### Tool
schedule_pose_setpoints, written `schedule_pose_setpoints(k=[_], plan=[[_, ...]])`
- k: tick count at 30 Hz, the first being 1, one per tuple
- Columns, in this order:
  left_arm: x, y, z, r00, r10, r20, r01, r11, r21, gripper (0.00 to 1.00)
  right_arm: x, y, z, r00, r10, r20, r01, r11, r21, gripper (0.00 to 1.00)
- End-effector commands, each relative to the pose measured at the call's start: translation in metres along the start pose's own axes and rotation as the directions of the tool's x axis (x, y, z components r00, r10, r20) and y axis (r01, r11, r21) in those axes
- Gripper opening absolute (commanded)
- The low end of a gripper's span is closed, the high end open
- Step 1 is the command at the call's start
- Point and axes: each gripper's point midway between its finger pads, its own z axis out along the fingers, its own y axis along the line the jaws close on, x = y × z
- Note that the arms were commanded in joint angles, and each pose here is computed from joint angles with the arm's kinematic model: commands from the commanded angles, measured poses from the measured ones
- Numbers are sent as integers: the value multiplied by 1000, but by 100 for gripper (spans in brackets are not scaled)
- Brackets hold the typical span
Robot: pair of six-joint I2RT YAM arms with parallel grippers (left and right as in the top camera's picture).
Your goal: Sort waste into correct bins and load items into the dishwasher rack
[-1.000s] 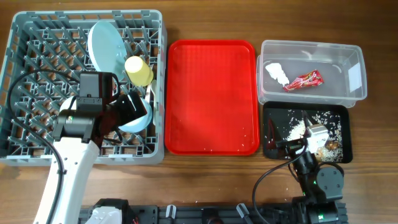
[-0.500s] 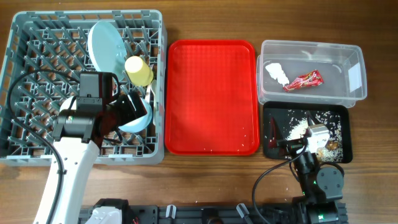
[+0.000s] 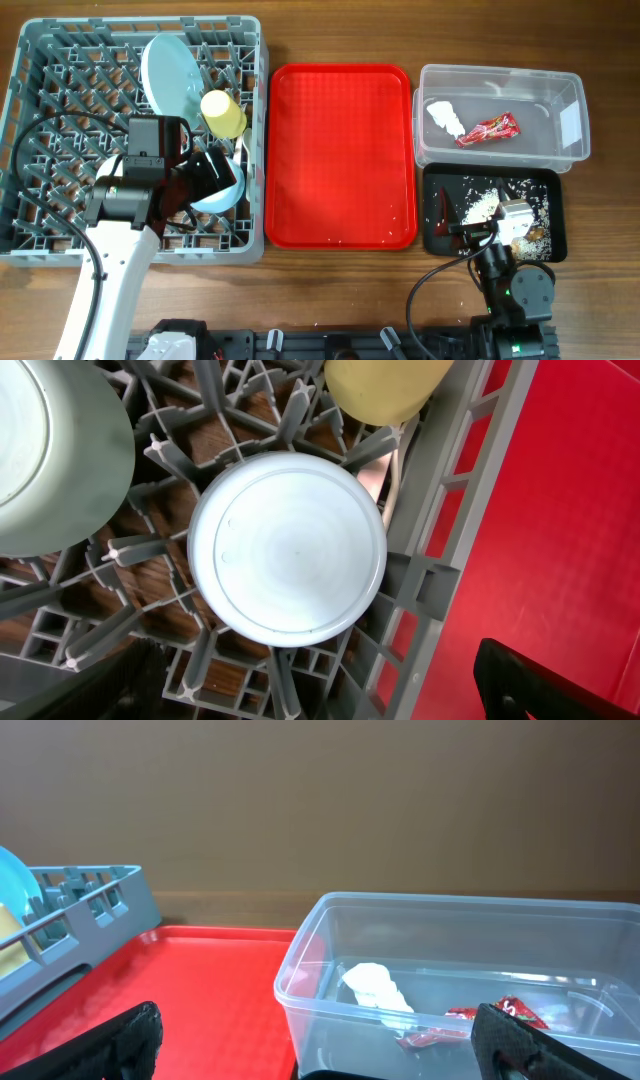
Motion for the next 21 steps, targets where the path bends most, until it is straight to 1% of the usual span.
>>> schedule_pose_setpoints(k=[1,12,14,18,20,21], plan=[[-7,-3,-4,1000,-7,22,7,1000,0,100,-2,-4,-1,1000,-13,9,13,1000,24,100],[-7,-3,-4,1000,-7,22,7,1000,0,100,-2,-4,-1,1000,-13,9,13,1000,24,100],[-8,-4,-9,999,-8,39,7,1000,10,100,-2,-4,-1,1000,-13,9,13,1000,24,100],[-12,-6,-32,993,-10,114,5,999,50,100,-2,-4,-1,1000,-13,9,13,1000,24,100],[-14,-7,-53,983,-16,181,0,996,87,100,-2,-4,-1,1000,-13,9,13,1000,24,100],[-15,-8,-69,972,-21,235,-6,993,116,100,-2,-4,-1,1000,-13,9,13,1000,24,100]])
